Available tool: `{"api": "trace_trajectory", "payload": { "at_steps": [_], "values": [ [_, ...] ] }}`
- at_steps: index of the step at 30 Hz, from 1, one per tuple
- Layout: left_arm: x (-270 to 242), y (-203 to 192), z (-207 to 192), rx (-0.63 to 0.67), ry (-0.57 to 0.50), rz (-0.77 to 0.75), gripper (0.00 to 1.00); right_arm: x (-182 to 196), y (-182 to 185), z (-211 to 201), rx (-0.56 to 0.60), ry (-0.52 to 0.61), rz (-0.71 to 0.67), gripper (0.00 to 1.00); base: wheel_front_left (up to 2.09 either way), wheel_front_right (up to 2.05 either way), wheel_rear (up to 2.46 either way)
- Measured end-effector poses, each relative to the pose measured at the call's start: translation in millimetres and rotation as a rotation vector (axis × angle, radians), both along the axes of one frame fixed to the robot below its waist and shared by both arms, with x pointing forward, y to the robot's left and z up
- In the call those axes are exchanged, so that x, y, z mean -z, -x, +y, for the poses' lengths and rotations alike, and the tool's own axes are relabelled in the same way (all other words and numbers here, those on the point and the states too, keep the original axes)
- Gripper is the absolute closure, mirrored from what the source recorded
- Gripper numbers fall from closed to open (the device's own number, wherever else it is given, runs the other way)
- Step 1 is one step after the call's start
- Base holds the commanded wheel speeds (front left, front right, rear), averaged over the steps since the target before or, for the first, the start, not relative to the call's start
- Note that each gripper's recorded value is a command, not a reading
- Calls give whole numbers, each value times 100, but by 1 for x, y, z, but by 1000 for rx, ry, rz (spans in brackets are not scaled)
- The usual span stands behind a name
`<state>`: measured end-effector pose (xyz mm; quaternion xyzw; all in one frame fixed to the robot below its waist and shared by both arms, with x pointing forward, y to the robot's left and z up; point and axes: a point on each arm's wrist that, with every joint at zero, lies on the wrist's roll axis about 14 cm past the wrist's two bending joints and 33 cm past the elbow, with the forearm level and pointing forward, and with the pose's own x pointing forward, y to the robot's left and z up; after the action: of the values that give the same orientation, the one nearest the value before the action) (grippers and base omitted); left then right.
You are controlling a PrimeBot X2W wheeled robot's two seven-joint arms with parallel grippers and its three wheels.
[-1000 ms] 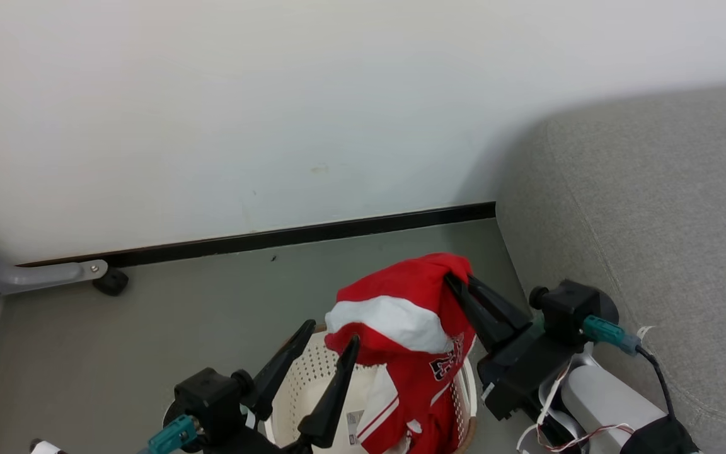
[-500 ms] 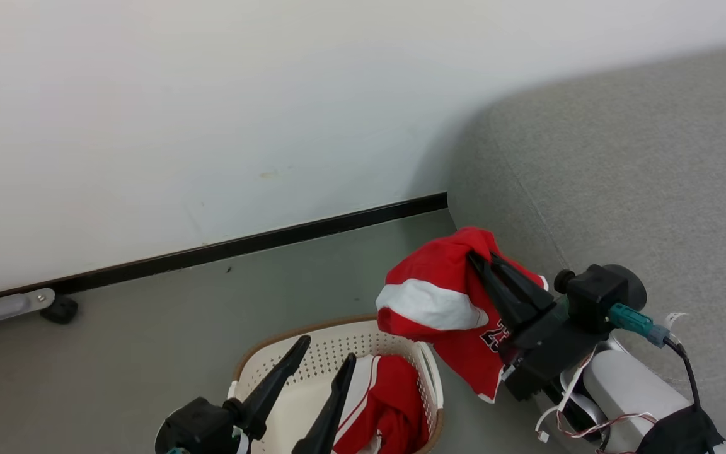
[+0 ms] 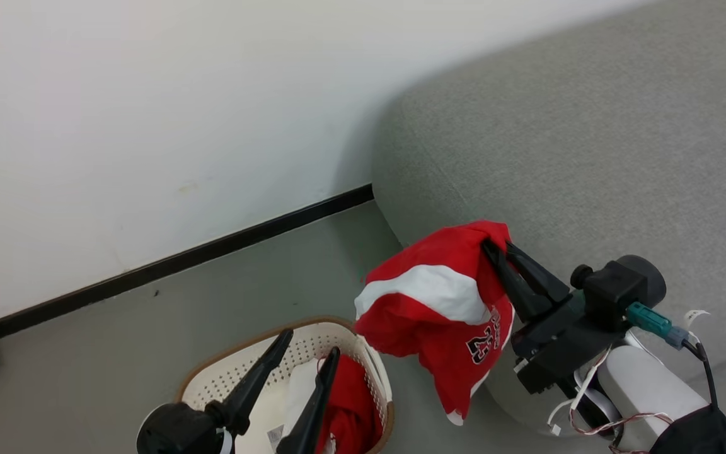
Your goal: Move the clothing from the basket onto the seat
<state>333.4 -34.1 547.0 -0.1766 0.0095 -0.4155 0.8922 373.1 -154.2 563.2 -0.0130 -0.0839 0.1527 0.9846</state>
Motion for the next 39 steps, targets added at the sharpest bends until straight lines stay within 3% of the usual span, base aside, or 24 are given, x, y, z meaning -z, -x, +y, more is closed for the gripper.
{"api": "trace_trajectory", "payload": {
  "at_steps": [17,30,39],
  "values": [
    [11,10,-46,168,6,18,0,-3,46,-110,334,43,-13,100,0,0,0],
    [14,12,-51,187,5,28,0,-10,56,-129,398,46,-34,100,0,0,0],
    [18,17,-53,200,20,54,0,-31,40,-154,436,77,-78,100,0,0,0]
  ]
}}
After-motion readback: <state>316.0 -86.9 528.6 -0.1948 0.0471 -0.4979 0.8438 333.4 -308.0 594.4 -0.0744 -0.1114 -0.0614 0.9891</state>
